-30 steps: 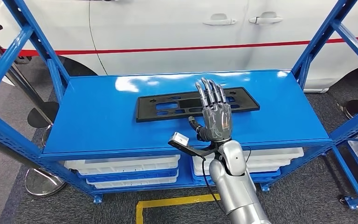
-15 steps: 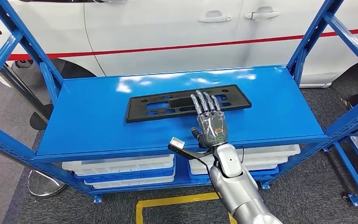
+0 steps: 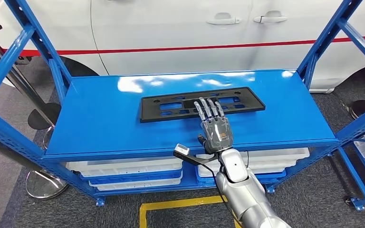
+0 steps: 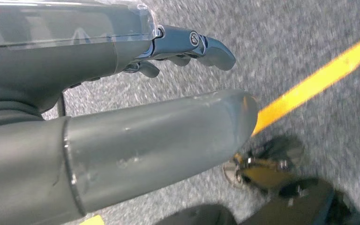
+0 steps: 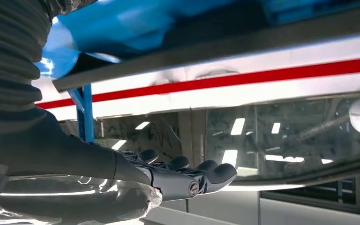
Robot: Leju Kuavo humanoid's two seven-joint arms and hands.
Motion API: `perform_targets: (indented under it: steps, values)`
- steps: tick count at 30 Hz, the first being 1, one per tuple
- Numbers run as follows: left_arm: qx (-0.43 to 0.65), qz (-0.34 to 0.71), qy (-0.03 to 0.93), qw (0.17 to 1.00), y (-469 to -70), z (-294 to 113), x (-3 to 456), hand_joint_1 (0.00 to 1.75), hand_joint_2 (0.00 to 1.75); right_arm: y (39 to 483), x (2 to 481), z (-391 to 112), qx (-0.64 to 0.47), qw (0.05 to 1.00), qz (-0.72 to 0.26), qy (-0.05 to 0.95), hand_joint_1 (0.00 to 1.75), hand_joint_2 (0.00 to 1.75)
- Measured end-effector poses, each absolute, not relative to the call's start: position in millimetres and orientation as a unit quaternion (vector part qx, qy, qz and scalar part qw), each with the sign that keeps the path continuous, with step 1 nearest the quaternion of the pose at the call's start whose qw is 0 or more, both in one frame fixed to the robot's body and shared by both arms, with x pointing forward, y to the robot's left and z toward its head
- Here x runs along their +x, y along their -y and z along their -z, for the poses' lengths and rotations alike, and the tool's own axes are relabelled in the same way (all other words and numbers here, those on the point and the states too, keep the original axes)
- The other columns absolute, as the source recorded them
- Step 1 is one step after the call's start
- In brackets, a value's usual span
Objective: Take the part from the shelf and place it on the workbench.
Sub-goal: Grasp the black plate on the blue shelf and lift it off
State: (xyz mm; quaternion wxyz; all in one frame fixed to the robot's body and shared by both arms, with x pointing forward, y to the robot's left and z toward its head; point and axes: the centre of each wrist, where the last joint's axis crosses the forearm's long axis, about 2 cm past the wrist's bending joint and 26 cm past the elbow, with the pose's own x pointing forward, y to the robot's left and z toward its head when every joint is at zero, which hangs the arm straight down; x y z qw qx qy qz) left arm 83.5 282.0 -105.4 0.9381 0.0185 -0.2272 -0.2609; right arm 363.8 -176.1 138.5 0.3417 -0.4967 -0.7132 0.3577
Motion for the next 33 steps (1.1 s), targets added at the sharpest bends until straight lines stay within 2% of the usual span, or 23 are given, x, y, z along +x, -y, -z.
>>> perform_targets:
  steps: [18, 28, 32, 33]
  values:
    - [0.018, 0.260, 0.225, 0.939, -284.1, 107.2, 73.8, 0.00, 0.00, 175.3, 359.5, -128.9, -0.511, 0.358, -0.366, 0.690, 0.00, 1.75]
    - [0.021, 0.261, 0.229, 0.937, -285.6, 106.1, 79.9, 0.00, 0.00, 185.7, 372.9, -130.5, -0.545, 0.386, -0.354, 0.655, 0.00, 1.75]
    - [0.022, 0.261, 0.230, 0.937, -285.2, 106.0, 80.2, 0.00, 0.00, 192.7, 373.1, -125.7, -0.547, 0.393, -0.358, 0.647, 1.71, 1.75]
    - [0.023, 0.261, 0.230, 0.937, -284.9, 106.0, 80.1, 0.00, 0.00, 194.6, 373.2, -124.6, -0.547, 0.395, -0.359, 0.646, 1.75, 1.75]
